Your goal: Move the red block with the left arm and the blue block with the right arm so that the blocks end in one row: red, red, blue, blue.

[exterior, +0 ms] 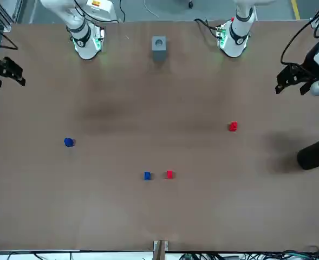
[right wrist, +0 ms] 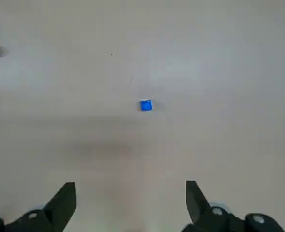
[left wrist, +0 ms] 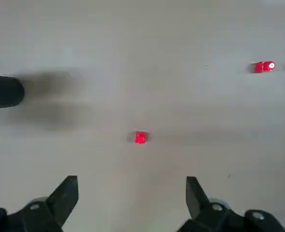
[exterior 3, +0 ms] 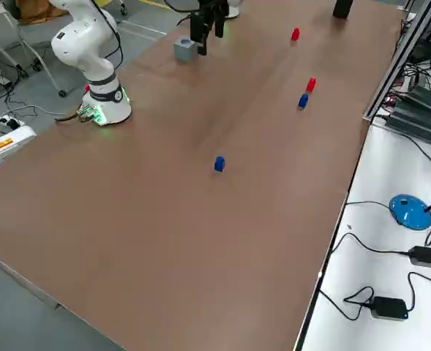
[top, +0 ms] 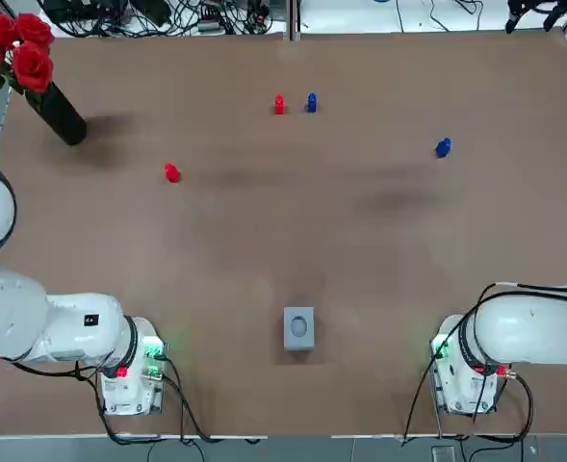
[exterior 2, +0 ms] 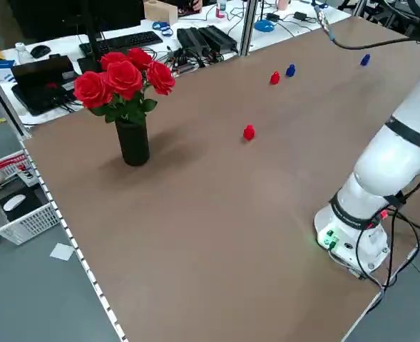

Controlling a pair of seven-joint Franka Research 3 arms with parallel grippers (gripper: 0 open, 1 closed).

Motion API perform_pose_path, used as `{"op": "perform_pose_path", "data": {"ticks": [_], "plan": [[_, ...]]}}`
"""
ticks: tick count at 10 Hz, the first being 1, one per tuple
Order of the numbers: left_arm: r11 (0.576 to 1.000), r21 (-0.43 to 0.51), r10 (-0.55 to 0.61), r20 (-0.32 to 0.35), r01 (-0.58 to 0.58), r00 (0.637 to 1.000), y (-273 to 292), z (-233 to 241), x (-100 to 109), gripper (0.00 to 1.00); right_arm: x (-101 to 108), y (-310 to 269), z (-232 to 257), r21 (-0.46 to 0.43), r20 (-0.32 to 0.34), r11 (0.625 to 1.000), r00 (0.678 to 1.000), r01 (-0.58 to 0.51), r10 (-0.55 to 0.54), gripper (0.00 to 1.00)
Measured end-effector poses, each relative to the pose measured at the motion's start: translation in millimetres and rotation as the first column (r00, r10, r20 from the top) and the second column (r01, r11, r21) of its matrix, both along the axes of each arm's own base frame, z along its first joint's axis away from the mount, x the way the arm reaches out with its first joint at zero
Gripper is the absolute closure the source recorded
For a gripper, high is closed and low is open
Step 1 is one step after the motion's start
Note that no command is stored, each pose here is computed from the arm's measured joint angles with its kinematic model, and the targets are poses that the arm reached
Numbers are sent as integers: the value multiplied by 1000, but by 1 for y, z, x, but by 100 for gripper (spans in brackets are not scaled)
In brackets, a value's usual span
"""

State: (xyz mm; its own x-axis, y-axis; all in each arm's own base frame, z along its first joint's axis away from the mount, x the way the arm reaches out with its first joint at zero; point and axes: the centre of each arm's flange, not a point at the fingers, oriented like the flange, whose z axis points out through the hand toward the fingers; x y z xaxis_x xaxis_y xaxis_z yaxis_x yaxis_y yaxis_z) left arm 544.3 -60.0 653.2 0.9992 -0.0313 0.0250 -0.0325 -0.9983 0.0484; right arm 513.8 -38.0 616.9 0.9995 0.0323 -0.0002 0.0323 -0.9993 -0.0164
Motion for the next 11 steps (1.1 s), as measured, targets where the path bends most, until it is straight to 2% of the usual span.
{"op": "perform_pose_path", "data": {"ticks": [3,5,6,8,10,11], "plan": [[1000,2,12,-19,-12,1000,2,-9,1,1,19,1,-66,-7,66,1000,998,1,-1,0],[1000,4,12,-42,-12,999,2,-30,4,1,33,2,-129,-15,40,1000,999,2,-1,0],[1000,4,11,-44,-11,999,2,-47,7,1,42,2,-158,-20,14,1000,1000,2,-1,1],[1000,5,5,-49,-4,999,-2,-92,10,1,57,3,-217,-32,15,999,1000,2,-2,4],[1000,9,3,-22,-3,1000,-6,-147,0,1,60,2,-261,-41,12,999,1000,-6,7,14],[1000,13,2,-12,-2,1000,-7,-176,-9,1,61,2,-278,-44,8,999,1000,-11,11,15]]}}
